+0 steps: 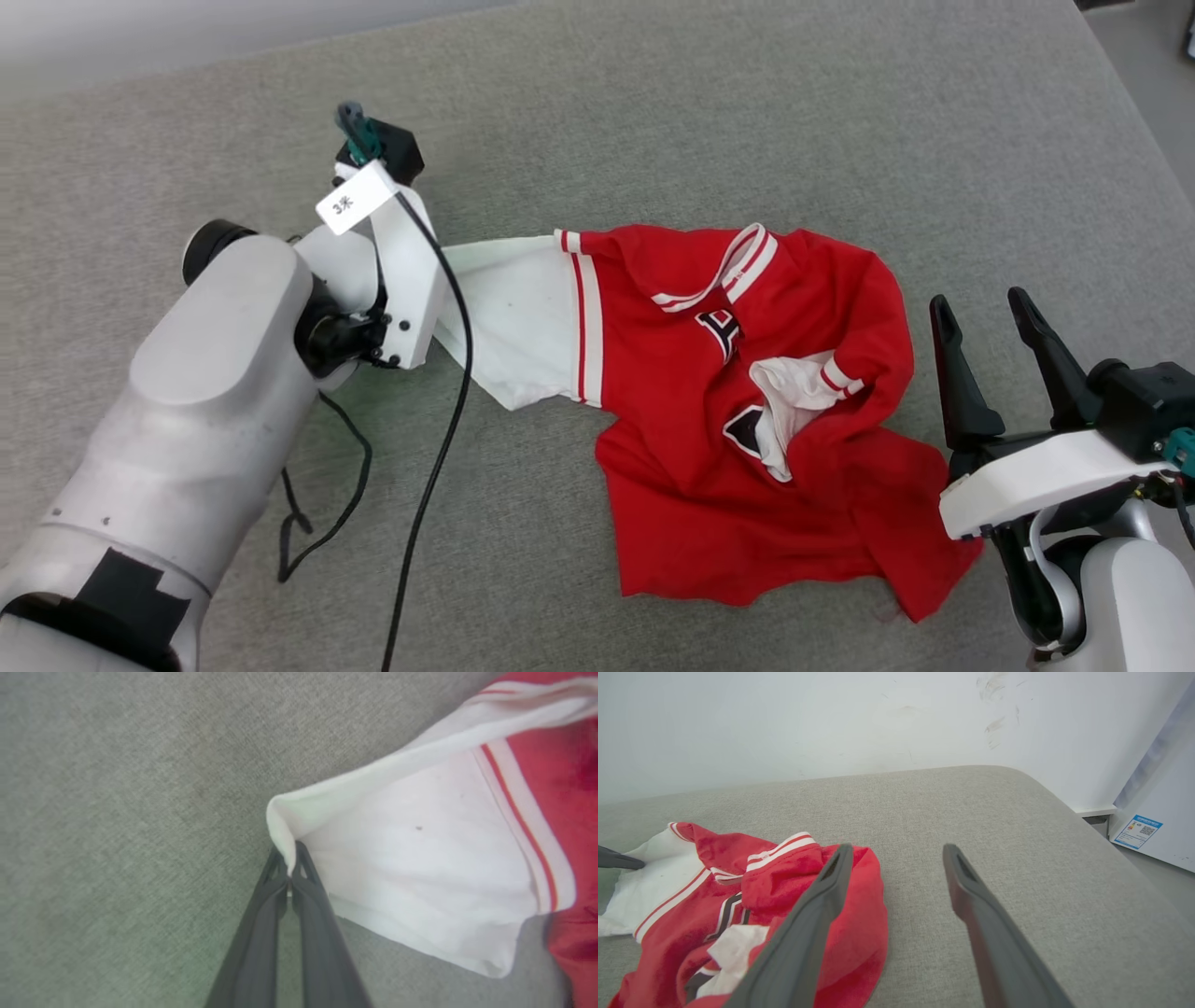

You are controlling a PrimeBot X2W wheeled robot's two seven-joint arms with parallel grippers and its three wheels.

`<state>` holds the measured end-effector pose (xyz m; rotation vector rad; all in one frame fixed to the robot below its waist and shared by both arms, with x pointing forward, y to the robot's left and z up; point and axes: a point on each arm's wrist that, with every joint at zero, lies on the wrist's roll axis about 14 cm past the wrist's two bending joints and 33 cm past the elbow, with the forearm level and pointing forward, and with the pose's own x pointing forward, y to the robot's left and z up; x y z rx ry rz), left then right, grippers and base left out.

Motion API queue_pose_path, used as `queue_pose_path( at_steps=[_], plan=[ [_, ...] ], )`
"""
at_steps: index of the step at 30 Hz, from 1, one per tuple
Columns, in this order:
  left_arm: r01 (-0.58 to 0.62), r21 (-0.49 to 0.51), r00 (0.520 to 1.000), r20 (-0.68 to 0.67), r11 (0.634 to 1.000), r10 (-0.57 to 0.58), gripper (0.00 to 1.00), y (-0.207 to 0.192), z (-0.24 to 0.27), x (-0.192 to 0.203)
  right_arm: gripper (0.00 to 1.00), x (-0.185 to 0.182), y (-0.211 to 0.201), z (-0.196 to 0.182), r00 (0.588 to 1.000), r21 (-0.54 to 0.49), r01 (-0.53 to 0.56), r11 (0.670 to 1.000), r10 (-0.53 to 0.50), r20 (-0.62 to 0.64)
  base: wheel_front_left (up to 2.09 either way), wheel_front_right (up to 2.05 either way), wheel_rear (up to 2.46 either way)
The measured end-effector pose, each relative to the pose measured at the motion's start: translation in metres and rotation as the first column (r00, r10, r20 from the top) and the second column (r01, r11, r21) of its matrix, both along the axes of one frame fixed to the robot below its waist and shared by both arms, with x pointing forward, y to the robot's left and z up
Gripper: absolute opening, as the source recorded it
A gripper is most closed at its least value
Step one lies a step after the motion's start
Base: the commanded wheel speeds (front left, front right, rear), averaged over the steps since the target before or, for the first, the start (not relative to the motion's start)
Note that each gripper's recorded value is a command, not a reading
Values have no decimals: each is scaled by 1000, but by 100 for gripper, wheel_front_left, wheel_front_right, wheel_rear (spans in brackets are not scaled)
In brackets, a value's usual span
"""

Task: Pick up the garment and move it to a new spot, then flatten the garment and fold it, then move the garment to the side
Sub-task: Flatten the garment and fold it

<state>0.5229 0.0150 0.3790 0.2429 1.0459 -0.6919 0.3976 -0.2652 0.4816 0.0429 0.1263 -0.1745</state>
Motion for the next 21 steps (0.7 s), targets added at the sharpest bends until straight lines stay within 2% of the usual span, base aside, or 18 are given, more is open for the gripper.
queue_pose_path(
  at_steps=[5, 11, 17, 21],
  plan=[
    [-81, -19, 996, 38, 996, 82, 0, 30, 11, 4, 100, 4, 8, 7, 1000, -5, -26, 1000, 26, 12, 0, 0, 0],
    [-215, -66, 971, 92, 974, 220, 0, 76, 37, 9, 100, 6, 23, 11, 997, 5, -70, 998, 69, 18, 0, 0, 0],
    [-290, -5, 951, 111, 957, 289, 0, 130, 40, -15, 100, 9, 44, 17, 991, 14, -128, 992, 128, 26, 0, 0, 0],
    [-317, 18, 945, 96, 948, 314, 0, 153, 33, -42, 100, 10, 56, 23, 986, 16, -164, 986, 163, 35, 0, 0, 0]
  ],
)
